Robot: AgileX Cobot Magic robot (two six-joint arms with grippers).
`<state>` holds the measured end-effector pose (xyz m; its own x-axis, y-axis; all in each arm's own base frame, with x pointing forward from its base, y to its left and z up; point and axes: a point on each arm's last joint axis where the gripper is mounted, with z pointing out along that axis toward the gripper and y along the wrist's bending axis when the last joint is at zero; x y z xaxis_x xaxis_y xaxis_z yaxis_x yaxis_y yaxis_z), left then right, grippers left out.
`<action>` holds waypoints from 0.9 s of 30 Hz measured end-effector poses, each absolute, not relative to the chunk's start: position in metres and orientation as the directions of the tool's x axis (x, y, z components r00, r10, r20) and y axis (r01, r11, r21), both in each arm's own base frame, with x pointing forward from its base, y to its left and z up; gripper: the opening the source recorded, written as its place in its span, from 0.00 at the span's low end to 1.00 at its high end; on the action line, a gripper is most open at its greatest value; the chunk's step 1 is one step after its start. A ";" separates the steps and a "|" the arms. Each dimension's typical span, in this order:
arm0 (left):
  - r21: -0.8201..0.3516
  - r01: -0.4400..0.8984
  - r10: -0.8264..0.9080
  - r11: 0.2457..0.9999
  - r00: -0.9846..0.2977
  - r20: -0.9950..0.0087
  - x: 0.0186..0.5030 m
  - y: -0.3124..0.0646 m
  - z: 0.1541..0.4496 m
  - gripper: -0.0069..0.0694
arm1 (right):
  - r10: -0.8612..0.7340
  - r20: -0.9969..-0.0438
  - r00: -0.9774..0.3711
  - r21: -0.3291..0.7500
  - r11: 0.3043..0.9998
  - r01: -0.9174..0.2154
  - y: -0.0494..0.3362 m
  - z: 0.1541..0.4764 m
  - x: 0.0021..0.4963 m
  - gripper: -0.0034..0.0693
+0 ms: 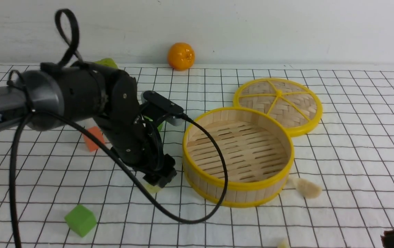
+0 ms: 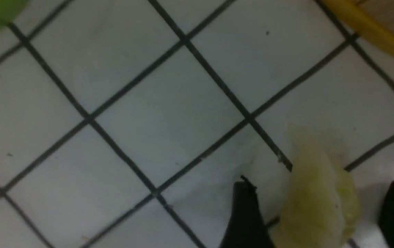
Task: Put the dumplings into the steamer on the table with the white tablecloth.
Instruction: 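Reach for and grasp a dumpling on the table with the left gripper, then place the dumpling into the bamboo steamer basket with the left gripper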
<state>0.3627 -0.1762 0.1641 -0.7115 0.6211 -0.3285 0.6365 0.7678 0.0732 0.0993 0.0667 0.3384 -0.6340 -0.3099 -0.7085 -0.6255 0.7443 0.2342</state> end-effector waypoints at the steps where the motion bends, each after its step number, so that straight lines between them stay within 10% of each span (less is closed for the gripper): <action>1: 0.073 0.636 0.620 0.768 -0.712 -0.329 0.363 -0.176 0.165 0.63 | -0.309 -0.708 -0.634 0.235 0.744 -0.625 0.067 0.338 0.099 0.04; 5: 0.060 0.609 0.593 0.791 -0.738 -0.321 0.364 -0.177 0.174 0.33 | -0.309 -0.708 -0.634 0.235 0.744 -0.625 0.067 0.338 0.099 0.05; 17: -0.099 0.520 0.377 0.848 -0.724 -0.578 0.367 -0.258 0.305 0.35 | -0.280 -0.741 -0.611 0.219 0.759 -0.613 0.066 0.341 0.104 0.06; 27: -0.198 0.414 0.238 0.889 -0.784 -0.573 0.416 -0.324 0.224 0.35 | -0.297 -0.720 -0.628 0.233 0.748 -0.621 0.067 0.339 0.101 0.07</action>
<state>0.4156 -0.3240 0.2237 -0.7840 0.2378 -0.5735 0.4140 0.8886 -0.1975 0.1006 0.0669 0.3394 -0.6277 -0.2972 -0.7195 -0.6215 0.7479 0.2332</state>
